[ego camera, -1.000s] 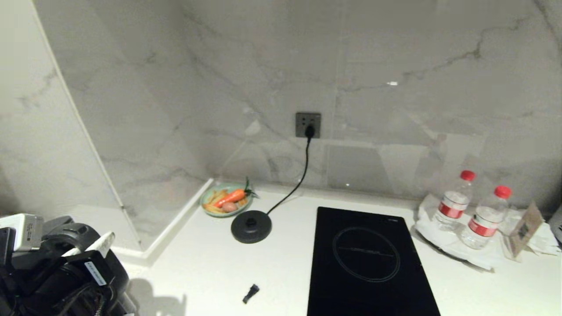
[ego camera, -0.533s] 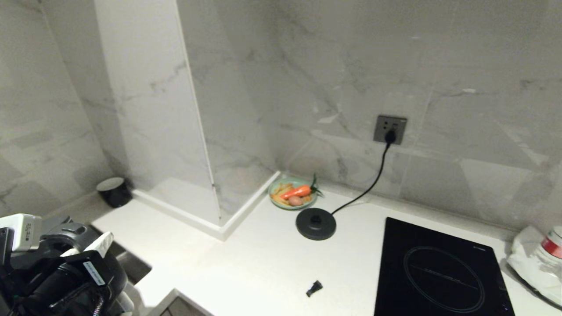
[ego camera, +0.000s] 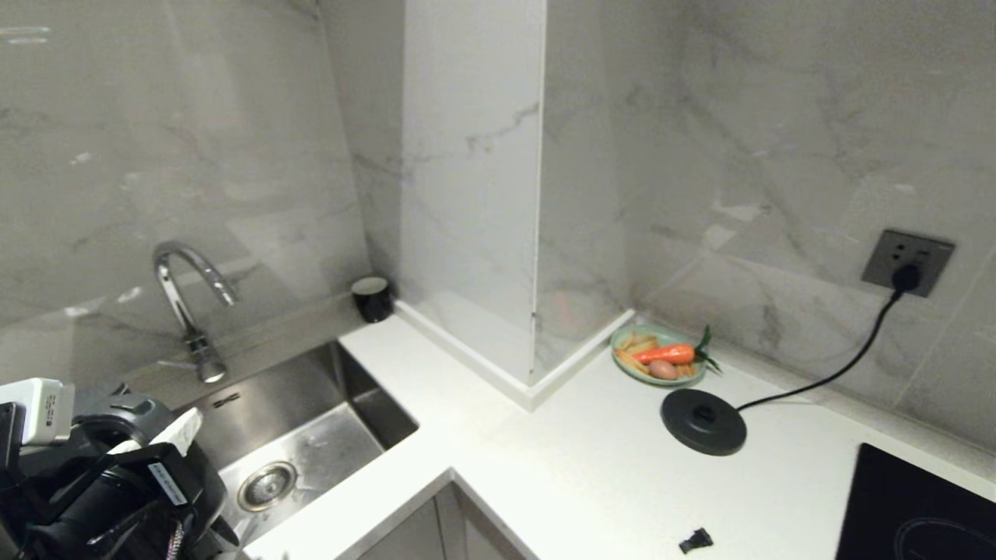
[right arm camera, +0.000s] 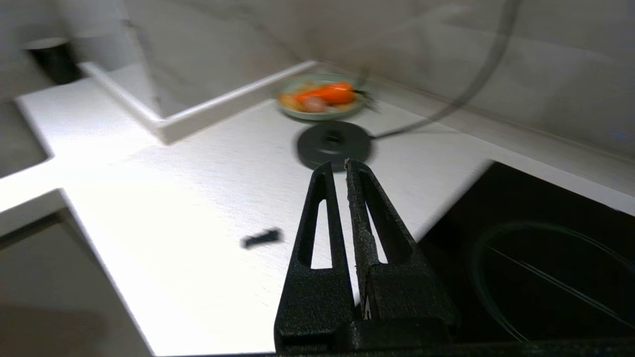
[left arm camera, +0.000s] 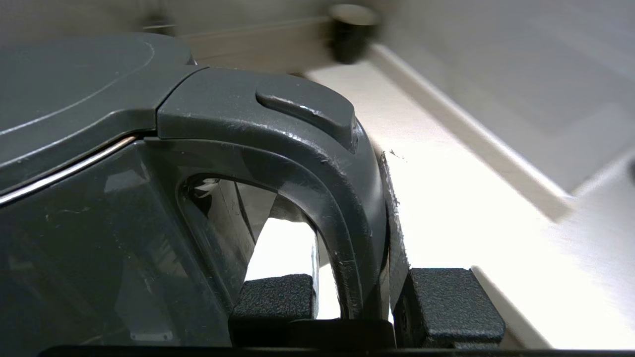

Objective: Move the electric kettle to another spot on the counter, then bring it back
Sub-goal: Place it by the sink

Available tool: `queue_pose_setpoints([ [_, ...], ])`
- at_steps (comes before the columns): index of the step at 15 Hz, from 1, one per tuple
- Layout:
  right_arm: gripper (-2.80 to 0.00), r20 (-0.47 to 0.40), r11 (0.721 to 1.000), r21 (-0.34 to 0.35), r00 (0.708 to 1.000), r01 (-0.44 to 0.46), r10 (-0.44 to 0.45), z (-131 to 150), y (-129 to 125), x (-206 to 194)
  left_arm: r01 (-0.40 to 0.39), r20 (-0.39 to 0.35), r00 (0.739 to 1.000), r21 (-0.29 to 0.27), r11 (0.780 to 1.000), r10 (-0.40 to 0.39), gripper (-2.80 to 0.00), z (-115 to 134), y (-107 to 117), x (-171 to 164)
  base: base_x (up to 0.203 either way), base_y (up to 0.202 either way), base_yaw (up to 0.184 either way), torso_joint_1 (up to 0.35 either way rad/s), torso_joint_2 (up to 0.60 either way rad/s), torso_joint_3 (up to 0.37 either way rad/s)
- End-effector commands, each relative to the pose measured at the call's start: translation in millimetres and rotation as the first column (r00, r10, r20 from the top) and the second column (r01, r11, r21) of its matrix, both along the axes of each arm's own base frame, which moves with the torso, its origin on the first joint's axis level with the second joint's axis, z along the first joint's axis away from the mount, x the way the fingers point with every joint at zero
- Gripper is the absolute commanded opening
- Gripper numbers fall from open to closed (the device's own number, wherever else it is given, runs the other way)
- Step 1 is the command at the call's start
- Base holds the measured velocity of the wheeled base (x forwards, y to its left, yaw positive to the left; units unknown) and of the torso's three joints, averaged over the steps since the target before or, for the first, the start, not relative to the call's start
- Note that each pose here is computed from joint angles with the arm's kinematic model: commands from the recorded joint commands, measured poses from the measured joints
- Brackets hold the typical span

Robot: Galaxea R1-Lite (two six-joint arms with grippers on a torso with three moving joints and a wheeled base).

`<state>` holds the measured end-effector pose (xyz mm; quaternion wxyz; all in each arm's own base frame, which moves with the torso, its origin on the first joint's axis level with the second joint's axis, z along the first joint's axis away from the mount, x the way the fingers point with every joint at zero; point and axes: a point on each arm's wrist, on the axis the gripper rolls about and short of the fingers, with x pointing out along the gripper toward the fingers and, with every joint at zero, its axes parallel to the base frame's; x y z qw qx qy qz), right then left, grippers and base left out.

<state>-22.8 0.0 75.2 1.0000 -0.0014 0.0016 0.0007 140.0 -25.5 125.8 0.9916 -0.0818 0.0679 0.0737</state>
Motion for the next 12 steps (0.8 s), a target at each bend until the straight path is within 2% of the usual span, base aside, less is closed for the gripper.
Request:
queue_pose_setpoints([
  [1,-2.8,0.0,1.0,0.0,1.0,-0.001,0.001,0.0,0.0,0.0,-0.002,0.006,1.0,-0.002,1.0,0.002,-2.8,0.7,-0.1,0.8,0.0,-0.004,0.181,0.002,0.0,0.002],
  [5,-2.8,0.0,1.0,-0.002,1.0,0.0,0.0,0.0,0.0,0.0,-0.001,0.009,1.0,-0.002,1.0,0.001,-2.8,1.4,-0.3,1.2,-0.003,-0.005,0.162,0.003,0.0,0.002],
  [9,-2.8,0.0,1.0,0.0,1.0,0.0,0.0,0.0,0.0,0.0,-0.01,0.042,0.999,-0.014,1.0,0.01,-2.8,9.2,-0.4,7.6,0.0,0.0,0.023,0.001,0.0,0.001],
  [12,-2.8,0.0,1.0,0.0,1.0,0.0,0.0,0.0,0.0,0.0,-0.135,0.052,0.989,-0.002,0.991,0.135,-2.8,17.5,17.1,35.5,0.0,0.0,0.0,0.0,0.0,0.0],
])
